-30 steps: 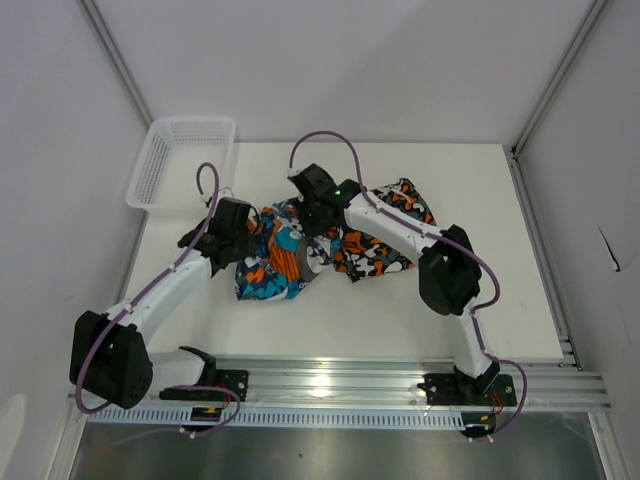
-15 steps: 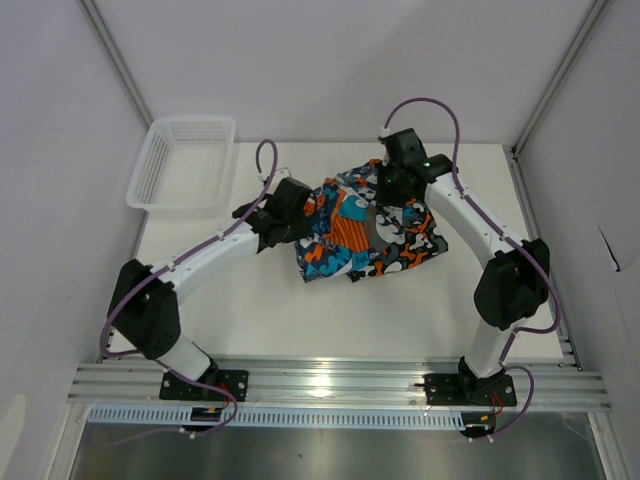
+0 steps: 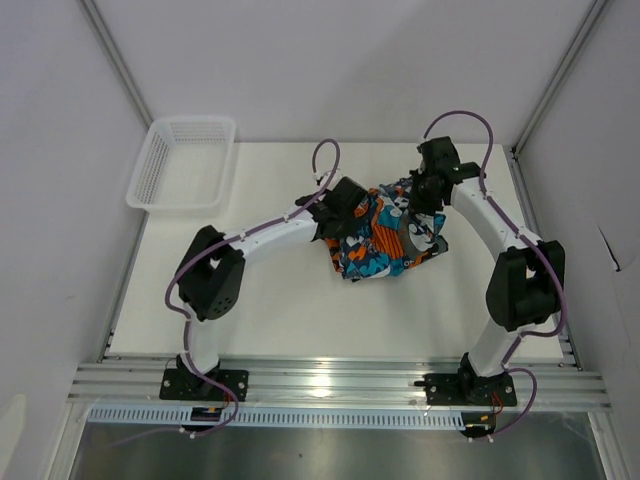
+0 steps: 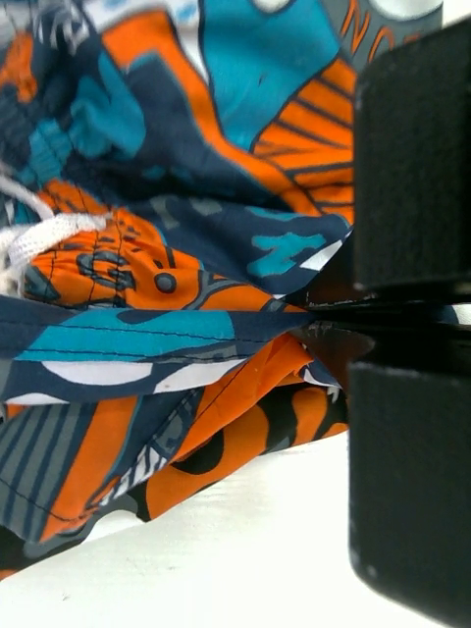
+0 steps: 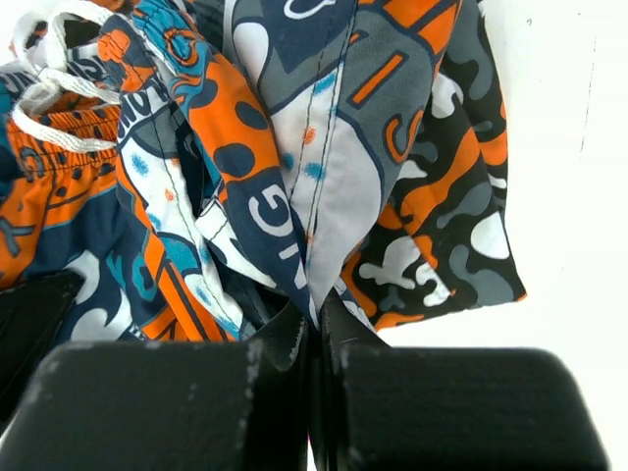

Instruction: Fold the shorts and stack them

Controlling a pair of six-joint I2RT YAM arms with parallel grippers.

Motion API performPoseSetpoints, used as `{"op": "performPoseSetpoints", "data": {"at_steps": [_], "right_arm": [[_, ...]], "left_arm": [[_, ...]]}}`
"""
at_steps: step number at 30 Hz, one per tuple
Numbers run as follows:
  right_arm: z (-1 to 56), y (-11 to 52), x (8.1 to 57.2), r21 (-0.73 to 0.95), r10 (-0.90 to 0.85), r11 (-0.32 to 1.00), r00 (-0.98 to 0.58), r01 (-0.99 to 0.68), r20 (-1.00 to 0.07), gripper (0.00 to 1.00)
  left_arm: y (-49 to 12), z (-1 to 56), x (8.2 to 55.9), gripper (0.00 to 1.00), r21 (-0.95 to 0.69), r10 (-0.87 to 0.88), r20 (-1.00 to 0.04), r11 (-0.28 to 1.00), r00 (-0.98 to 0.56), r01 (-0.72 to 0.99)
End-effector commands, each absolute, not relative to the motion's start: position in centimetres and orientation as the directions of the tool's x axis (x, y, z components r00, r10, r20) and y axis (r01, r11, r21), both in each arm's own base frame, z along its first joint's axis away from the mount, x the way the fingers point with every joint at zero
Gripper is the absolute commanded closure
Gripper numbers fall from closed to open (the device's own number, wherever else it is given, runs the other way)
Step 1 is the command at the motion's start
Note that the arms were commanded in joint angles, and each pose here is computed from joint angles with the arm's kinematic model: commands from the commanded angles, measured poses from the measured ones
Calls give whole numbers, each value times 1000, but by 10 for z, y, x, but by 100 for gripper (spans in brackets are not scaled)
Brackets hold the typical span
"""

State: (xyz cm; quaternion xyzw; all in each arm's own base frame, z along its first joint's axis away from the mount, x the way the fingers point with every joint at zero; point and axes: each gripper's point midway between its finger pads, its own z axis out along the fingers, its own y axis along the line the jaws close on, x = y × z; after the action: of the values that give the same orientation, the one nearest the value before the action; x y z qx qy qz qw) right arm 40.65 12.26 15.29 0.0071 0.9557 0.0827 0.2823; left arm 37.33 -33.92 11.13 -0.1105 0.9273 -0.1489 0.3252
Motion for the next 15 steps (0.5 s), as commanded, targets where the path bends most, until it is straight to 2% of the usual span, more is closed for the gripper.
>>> {"op": "performPoseSetpoints", "data": {"at_steps": [1, 6, 15], "right_arm": [[149, 119, 426, 184, 80, 982, -808, -36, -584, 100], [111, 105, 436, 173, 111, 985, -831, 18, -545, 100], [76, 78, 451, 131, 179, 983, -844, 130, -505, 100]], "left_arm": [[-354, 113, 386, 100, -402, -358, -567, 906, -742, -131], [-349, 84, 387, 100, -355, -345, -563, 922, -751, -157], [-335, 37, 376, 100, -283, -311, -525, 942, -792, -183]]}}
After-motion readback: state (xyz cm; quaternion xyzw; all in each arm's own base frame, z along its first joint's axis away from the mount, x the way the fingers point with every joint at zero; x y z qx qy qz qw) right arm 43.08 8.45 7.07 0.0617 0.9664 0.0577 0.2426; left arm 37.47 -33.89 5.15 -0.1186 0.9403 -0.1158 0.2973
